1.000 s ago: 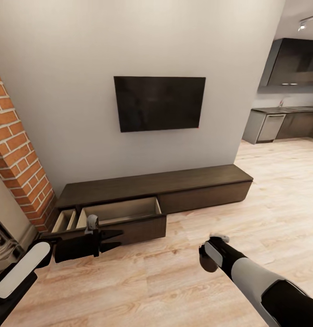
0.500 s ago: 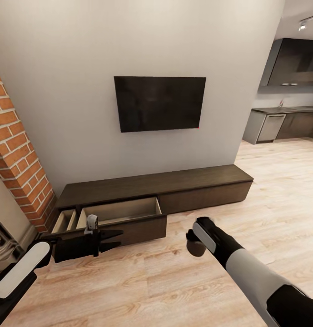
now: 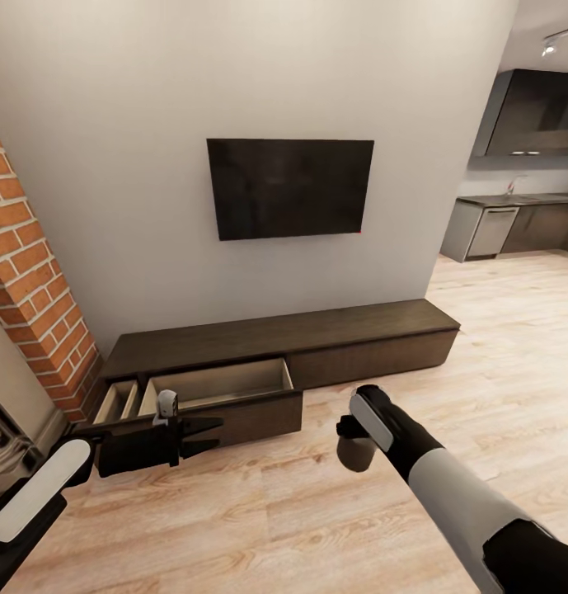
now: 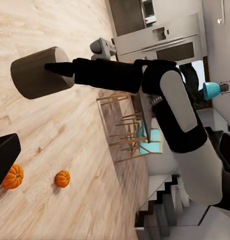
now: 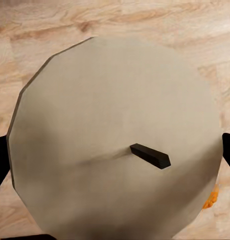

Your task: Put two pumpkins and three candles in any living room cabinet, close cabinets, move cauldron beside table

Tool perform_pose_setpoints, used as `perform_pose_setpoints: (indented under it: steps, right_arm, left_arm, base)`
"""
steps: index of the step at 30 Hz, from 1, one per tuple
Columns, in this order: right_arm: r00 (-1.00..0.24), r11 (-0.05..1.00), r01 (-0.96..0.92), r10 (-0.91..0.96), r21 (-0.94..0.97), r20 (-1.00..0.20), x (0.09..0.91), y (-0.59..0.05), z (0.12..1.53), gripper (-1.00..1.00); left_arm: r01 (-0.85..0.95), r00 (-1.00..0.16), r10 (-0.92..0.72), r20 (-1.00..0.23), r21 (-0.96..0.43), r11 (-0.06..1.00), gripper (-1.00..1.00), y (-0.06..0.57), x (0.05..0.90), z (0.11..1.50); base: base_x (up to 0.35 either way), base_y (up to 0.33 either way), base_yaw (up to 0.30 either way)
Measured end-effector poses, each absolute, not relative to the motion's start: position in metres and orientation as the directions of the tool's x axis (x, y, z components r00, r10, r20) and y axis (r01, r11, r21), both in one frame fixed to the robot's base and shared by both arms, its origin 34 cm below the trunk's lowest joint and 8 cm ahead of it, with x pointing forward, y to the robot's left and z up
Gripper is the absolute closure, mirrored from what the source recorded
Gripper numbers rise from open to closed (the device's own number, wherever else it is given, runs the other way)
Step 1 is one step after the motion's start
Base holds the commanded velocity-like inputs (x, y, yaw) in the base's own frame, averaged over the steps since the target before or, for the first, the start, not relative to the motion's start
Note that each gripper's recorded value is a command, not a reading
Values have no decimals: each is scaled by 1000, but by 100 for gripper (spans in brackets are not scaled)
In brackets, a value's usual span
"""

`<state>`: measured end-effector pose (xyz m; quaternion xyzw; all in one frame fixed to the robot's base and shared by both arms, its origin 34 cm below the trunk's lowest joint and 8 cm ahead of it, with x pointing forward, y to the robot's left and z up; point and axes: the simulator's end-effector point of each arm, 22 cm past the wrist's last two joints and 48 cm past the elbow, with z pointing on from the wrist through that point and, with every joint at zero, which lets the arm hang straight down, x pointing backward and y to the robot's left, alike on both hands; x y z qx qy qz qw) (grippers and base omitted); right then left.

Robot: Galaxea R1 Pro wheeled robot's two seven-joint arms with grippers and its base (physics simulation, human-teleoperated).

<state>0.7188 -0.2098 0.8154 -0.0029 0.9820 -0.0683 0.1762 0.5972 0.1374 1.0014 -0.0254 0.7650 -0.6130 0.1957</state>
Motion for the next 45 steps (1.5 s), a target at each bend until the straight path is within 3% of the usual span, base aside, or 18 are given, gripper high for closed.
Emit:
perform_pose_setpoints:
  steps: [9, 32, 45]
  right_arm:
    - [-899, 997, -49, -72, -63, -432, 741, -178, 873, 100]
    - [-892, 997, -56, -75, -56, -446, 743, -173, 879, 100]
    - [-893, 997, -61, -80, -56, -443, 743, -169, 877, 100]
  left_arm:
    - [206, -922, -276, -271, -948, 242, -100, 136, 596, 1004]
    - [173, -930, -289, -227, -965, 199, -100, 139, 592, 1006]
    - [172, -930, -289, -226, -965, 199, -100, 139, 592, 1006]
  base:
    - [15, 0, 0]
    - [101, 29, 1]
    - [15, 8, 243]
